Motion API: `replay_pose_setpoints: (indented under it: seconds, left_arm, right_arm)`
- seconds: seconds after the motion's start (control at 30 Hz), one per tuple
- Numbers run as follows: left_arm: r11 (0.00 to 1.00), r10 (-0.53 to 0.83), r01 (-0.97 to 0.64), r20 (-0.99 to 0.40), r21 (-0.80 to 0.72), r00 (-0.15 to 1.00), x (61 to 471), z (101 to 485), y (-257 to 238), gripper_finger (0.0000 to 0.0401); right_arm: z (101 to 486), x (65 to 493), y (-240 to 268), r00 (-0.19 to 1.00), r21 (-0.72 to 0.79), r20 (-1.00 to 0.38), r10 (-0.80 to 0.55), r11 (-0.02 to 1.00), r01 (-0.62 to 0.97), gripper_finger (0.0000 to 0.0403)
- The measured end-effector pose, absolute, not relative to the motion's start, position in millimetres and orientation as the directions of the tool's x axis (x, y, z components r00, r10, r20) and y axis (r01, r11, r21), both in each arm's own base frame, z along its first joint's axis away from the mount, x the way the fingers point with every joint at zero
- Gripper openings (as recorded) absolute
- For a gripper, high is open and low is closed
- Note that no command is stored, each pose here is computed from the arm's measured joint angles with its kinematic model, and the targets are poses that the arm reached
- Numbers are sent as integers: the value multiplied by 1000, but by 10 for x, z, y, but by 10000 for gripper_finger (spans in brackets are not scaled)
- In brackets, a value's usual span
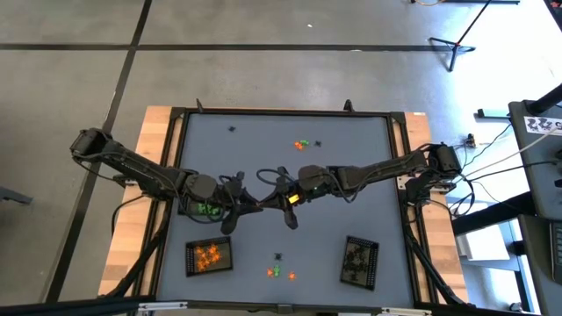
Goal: Sort Halloween decoration
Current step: Put the orange spider toy into the bottom left black bin
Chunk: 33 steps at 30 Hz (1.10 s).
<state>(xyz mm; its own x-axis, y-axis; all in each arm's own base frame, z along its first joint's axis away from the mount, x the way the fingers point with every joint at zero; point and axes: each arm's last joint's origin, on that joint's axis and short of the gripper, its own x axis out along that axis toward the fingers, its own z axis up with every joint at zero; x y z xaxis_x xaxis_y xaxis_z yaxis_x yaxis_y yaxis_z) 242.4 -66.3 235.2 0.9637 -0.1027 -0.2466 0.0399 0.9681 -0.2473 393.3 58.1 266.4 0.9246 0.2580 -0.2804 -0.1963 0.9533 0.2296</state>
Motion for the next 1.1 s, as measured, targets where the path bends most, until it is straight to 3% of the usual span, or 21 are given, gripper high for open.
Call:
replay_pose_setpoints:
  seconds: [0.1, 0.3, 0.53, 0.73, 1.1]
  left_arm:
    - [968, -102, 39, -247, -247, 964, 2424, 2352, -662, 12]
    - [971, -101, 32, -286, -238, 953, 2392, 2334, -655, 2]
    - [961, -129, 5, -435, -276, 891, 2101, 2352, -664, 1]
    - [922, -259, 40, -536, -385, 804, 1795, 2348, -869, 0]
    - [895, -400, 100, -684, -435, 610, 1464, 2051, -1523, 0]
  right_arm:
    - [2664, 3933, 582, 924, 230, -280, 260, 953, -198, 7]
    - [2656, 3934, 579, 928, 196, -286, 237, 963, -186, 18]
    - [2669, 3915, 674, 932, 123, -281, 230, 971, -203, 104]
    - [2653, 3913, 661, 932, 115, -298, 205, 977, -178, 167]
    - [2635, 3908, 655, 931, 109, -317, 181, 982, -154, 179]
